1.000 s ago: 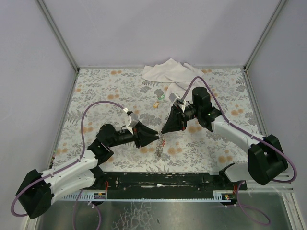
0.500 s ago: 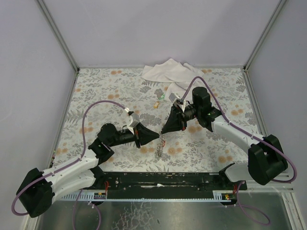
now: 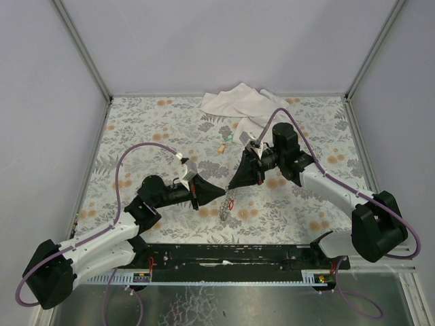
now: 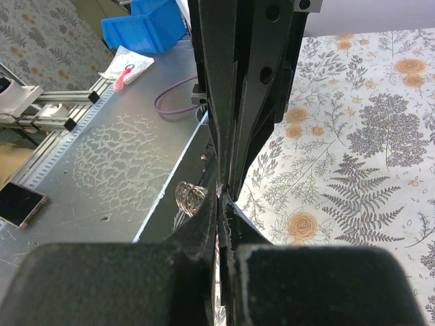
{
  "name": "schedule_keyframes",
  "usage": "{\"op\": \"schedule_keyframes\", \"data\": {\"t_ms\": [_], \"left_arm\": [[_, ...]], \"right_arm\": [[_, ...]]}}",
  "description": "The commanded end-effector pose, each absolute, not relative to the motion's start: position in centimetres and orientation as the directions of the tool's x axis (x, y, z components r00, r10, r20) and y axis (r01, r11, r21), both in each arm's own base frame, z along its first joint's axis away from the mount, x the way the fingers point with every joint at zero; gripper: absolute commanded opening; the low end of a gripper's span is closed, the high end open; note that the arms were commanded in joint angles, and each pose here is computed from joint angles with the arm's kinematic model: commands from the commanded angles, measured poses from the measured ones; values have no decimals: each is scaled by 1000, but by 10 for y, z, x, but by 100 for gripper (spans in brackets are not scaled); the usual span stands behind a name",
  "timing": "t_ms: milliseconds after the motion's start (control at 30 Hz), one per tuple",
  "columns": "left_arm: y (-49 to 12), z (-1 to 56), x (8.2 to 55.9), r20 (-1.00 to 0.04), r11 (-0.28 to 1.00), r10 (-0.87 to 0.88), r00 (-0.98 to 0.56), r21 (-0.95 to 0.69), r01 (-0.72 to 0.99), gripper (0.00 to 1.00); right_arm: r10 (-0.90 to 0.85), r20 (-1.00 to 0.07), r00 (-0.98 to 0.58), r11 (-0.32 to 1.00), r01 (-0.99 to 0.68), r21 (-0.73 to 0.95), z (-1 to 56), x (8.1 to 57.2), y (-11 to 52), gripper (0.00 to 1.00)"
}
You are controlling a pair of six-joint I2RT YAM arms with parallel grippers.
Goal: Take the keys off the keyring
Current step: Remove the key from the keyring.
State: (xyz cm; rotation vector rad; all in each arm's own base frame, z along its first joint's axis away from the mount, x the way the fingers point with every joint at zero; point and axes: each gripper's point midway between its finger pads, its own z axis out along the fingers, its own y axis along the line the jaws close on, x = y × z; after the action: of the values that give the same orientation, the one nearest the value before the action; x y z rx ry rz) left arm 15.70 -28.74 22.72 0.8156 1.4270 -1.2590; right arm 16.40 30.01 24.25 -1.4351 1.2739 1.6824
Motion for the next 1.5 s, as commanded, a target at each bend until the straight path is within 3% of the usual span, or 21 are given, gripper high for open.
{"op": "schedule_keyframes", "data": {"t_ms": [0,700,1200,1467], "left_arm": [[-287,246,162,-967,238,-166,-195,-231,943,0],[-297,223,148,-925,164,-67,-375,-381,910,0],[-278,202,178,-913,396,-91,-397,-399,827,0],[-247,183,219,-879,636,-188,-438,-449,628,0]], "right_arm": [[-115,-975,-192,-416,-881,223,263,162,301,0],[-122,-974,-190,-367,-903,223,261,171,302,0],[-116,-975,-191,-346,-912,220,262,178,298,0],[-110,-977,-181,-284,-937,205,264,192,286,0]]}}
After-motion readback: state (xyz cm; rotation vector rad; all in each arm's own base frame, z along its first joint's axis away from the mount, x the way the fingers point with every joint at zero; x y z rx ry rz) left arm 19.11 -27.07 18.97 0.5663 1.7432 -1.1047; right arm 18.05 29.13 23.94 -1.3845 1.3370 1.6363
